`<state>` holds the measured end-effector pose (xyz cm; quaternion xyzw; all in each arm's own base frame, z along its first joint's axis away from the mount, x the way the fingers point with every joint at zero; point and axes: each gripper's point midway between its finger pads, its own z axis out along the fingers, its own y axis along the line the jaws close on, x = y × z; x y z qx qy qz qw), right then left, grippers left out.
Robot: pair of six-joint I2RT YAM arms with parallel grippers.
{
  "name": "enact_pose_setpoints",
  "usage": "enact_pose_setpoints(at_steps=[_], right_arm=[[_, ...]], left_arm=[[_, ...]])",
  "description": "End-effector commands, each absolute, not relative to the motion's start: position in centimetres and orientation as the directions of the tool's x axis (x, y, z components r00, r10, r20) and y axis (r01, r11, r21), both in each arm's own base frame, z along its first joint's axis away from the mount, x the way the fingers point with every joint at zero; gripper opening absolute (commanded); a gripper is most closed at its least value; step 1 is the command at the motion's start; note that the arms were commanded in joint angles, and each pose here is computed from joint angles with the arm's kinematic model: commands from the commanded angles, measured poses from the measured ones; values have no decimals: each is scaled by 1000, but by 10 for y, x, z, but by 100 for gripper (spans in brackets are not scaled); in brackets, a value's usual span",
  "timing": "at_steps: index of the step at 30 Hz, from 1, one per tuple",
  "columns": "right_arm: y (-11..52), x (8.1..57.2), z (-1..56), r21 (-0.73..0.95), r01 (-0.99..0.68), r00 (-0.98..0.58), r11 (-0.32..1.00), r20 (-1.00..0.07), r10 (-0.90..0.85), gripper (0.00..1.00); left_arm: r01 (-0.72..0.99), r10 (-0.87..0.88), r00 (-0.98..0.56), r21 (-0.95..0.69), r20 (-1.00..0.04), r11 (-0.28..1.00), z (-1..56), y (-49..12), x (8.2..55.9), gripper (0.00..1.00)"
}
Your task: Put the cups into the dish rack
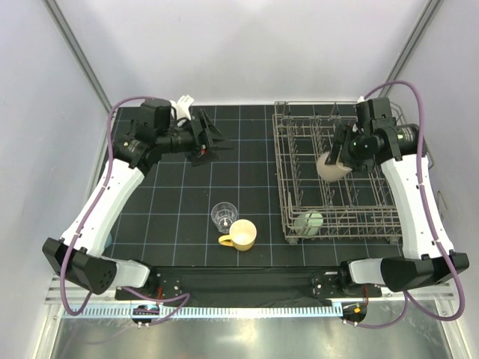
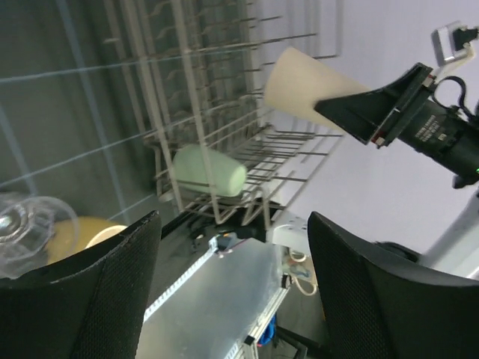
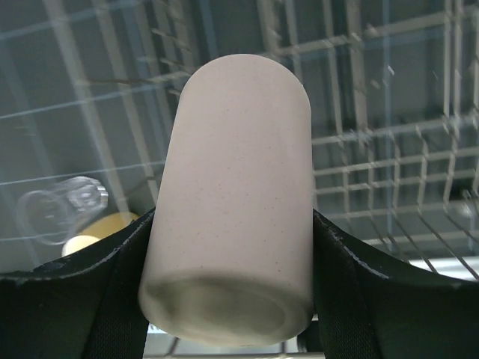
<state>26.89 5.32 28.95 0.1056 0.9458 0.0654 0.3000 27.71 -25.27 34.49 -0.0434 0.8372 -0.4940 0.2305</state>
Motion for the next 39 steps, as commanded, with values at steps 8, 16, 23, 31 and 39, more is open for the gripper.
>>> enact_pose_setpoints(at_steps=[8,16,23,31,39], right_arm=[[23,182,220,25,286,-928,958,-243,283,4],[28,161,212,58,290,-929,955,-223,295,4],[21,144,201,30,320,-920,947,-227,318,4],[11,139,183,-52,348,-926,936,-177,335,4],[9,142,176,-93,347,-934,933,-129,334,4]], left_arm=[[70,-267,-908,-745,-323,663,291,-235,280,79],[51,-239,-929,-735,-284,676,275,-237,280,79],[36,-240,-934,-737,-265,675,274,-237,281,79],[15,-249,-935,-729,-254,685,271,-232,277,79],[-9,-260,-936,-720,-239,694,262,-225,275,79]])
